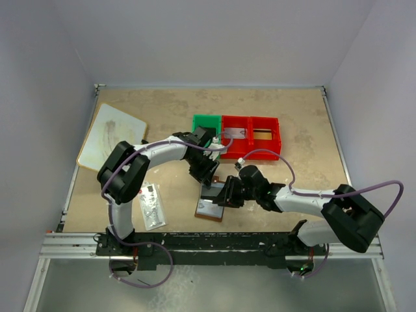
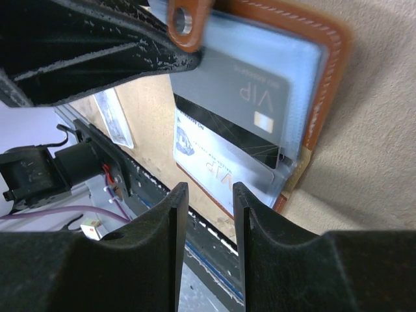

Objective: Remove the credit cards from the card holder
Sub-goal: Adjust the card holder at the center of the board.

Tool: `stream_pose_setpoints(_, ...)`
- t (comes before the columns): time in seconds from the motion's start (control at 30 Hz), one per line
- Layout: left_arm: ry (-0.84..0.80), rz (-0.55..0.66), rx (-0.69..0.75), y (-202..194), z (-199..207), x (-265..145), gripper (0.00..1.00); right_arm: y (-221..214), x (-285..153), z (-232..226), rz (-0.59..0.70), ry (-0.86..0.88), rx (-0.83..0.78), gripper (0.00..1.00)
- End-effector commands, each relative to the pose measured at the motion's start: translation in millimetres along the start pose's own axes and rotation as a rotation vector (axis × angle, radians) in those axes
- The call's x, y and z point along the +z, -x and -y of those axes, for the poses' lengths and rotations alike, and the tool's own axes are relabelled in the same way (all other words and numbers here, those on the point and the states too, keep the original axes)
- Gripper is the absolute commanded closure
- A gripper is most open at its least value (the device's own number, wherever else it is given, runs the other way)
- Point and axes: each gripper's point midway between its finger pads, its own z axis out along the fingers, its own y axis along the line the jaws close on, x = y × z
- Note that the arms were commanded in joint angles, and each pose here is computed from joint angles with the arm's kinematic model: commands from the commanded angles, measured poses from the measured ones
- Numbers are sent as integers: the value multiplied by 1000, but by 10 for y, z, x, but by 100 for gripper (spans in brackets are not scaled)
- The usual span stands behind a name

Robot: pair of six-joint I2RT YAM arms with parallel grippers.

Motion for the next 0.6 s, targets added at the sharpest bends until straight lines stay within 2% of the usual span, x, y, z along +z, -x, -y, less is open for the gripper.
stream_pose_setpoints(0.0,-7,36,18,135,35,-29,69,3,9,-87,-12,22,-32,63)
stream_pose_setpoints(0.07,26,65,2,175,-1,-62,78,14,10,-81,-8,16,-30,63)
stream_pose_setpoints(0.3,156,224,-163,144,-167,-205,94,153,-57,-149,56,-8,20,63)
stream_pose_setpoints(0.4,222,313,-248,98,-246,-313,98,197,-73,-227,70,19,40,62)
stream_pose_setpoints(0.57,297,458,-420,-7,-336,-498,99,225,-13,-392,38,66,38,62)
